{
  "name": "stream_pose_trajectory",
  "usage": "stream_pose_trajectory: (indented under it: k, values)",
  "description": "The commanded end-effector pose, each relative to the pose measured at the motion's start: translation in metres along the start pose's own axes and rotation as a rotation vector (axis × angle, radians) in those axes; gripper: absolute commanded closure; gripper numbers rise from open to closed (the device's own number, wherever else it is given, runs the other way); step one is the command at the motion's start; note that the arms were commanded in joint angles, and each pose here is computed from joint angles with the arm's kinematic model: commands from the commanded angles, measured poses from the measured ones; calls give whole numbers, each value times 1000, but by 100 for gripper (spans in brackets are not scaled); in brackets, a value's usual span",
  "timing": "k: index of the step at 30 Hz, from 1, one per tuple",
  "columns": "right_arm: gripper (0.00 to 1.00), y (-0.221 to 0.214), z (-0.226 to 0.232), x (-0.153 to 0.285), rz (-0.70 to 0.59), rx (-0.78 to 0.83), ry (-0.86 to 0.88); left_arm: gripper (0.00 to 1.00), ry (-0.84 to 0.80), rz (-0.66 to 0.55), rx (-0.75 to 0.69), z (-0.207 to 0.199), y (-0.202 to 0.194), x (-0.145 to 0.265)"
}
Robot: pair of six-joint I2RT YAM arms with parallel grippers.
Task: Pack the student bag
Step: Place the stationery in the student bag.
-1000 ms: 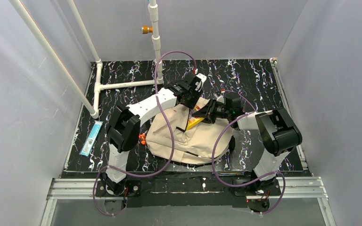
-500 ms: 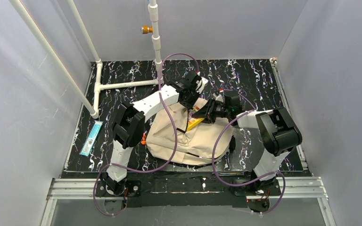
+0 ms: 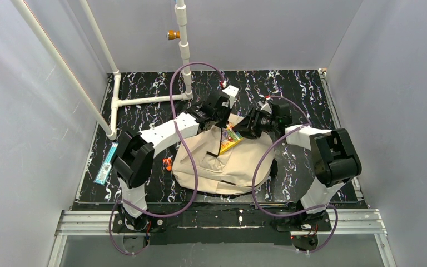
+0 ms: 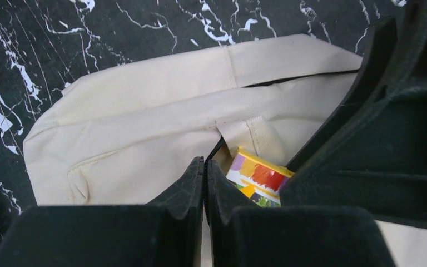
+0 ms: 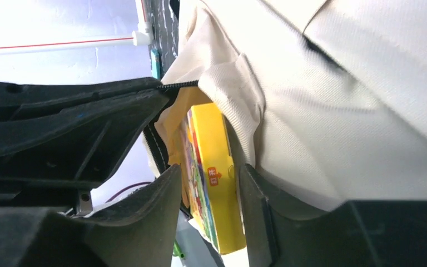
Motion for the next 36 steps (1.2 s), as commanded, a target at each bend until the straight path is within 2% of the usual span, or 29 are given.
stream_pose_trajectory:
  k: [1, 8, 13, 14, 16, 19, 23, 25, 28, 30, 32, 36]
  values:
    - [53, 19, 15, -5, -26, 67, 45, 100, 37, -201, 64, 6, 36, 18]
    - [86, 4, 19, -17, 60, 74, 62, 100, -1, -218, 77, 0, 50, 12]
    - [89, 11, 32, -43, 33, 74, 107, 100, -36, -215, 98, -4, 49, 15]
    - [88, 18, 39, -46, 3, 80, 136, 100, -35, -212, 101, -4, 47, 15]
    - [76, 31, 51, -47, -61, 94, 170, 100, -30, -210, 102, -3, 45, 16]
    - [58, 36, 37, -40, -47, 80, 56, 100, -3, -197, 98, 0, 42, 15]
    - [41, 37, 26, -6, -68, 91, -32, 100, 28, -180, 91, 4, 38, 12]
    - [36, 36, 27, 10, -88, 115, -66, 100, 29, -170, 90, 4, 37, 11]
    - [37, 25, 28, 21, -63, 143, -98, 100, 21, -171, 85, 3, 38, 10]
    - [40, 15, 28, 22, -42, 138, -90, 100, 15, -170, 80, 2, 39, 9]
    - [59, 7, 26, 22, -37, 131, -81, 100, 7, -170, 77, 1, 40, 10]
    - [81, -9, 21, 10, -36, 115, -70, 100, -14, -169, 81, -1, 42, 10]
Point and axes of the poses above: each gripper's point midway between its finger pads, its own x axis back along the fingers, its own z axis along the line the jaws close on, y = z × x, the point moved 7 cm from there along x, back along the fingers, and after that the axes turned 2 degrees about -x, right-handed, at the moved point
